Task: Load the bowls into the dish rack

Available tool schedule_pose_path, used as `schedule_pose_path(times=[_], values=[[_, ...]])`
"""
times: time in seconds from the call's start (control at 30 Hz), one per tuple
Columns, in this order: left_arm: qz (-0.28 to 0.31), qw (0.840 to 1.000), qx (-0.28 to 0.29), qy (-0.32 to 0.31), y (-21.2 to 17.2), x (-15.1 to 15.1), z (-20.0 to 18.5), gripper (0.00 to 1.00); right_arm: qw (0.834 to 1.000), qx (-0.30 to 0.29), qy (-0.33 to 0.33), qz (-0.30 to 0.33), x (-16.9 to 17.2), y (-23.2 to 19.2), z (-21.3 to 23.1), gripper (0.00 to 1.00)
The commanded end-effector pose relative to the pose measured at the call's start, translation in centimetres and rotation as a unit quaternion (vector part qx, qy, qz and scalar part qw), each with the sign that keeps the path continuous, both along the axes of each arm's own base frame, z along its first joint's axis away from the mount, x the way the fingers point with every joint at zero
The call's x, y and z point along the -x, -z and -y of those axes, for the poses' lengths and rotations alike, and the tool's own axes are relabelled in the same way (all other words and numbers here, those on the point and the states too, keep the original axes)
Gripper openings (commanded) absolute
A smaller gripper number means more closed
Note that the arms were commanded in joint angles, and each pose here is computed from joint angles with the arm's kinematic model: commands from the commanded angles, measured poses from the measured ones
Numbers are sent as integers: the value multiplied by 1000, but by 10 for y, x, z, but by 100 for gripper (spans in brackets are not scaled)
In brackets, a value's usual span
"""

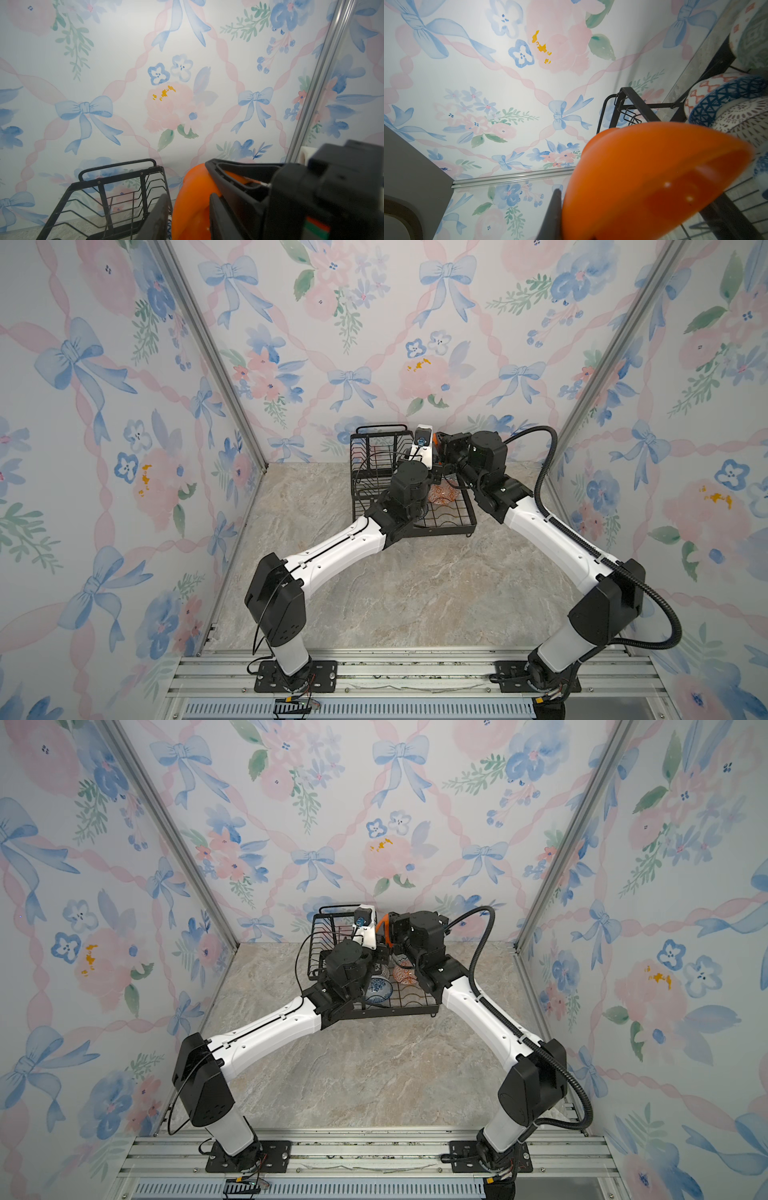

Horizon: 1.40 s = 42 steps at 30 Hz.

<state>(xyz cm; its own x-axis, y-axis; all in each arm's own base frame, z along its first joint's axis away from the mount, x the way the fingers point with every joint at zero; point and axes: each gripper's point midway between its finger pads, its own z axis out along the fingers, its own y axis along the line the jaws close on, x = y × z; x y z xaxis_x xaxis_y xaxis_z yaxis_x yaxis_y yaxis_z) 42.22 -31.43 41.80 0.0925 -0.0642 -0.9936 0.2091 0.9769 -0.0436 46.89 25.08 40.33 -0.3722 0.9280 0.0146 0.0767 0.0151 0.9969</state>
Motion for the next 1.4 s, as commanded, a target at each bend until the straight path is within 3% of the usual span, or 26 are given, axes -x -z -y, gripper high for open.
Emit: schedule_pose_path(times=[0.0, 0.27, 0.43, 0.63, 0.73, 0.93, 1.13, 1.37], values=[[0, 1000, 7, -16, -8, 4, -19, 35, 998, -32, 0, 49, -2, -39, 5, 0], [-20, 999, 13, -26, -6, 5, -39, 41, 998, -31, -2, 56, -6, -38, 13, 0], [-48, 998, 22, -25, -3, 8, -47, 55, 998, -13, -11, 66, -5, -39, 27, 0], [-100, 994, 30, -18, 10, 17, -47, 79, 996, 17, -21, 85, -2, -44, 58, 0], [-117, 992, 37, -1, 15, 27, -42, 98, 996, 32, -22, 82, 1, -35, 72, 0], [-150, 988, 28, 36, 28, 37, -31, 98, 995, 76, -9, 69, 3, -8, 94, 0], [-172, 977, -20, 123, 43, 27, -8, 98, 989, 105, 24, 103, 6, 8, 106, 0], [-188, 967, -54, 162, 51, 13, 2, 98, 984, 154, -5, 90, -3, 37, 97, 0]])
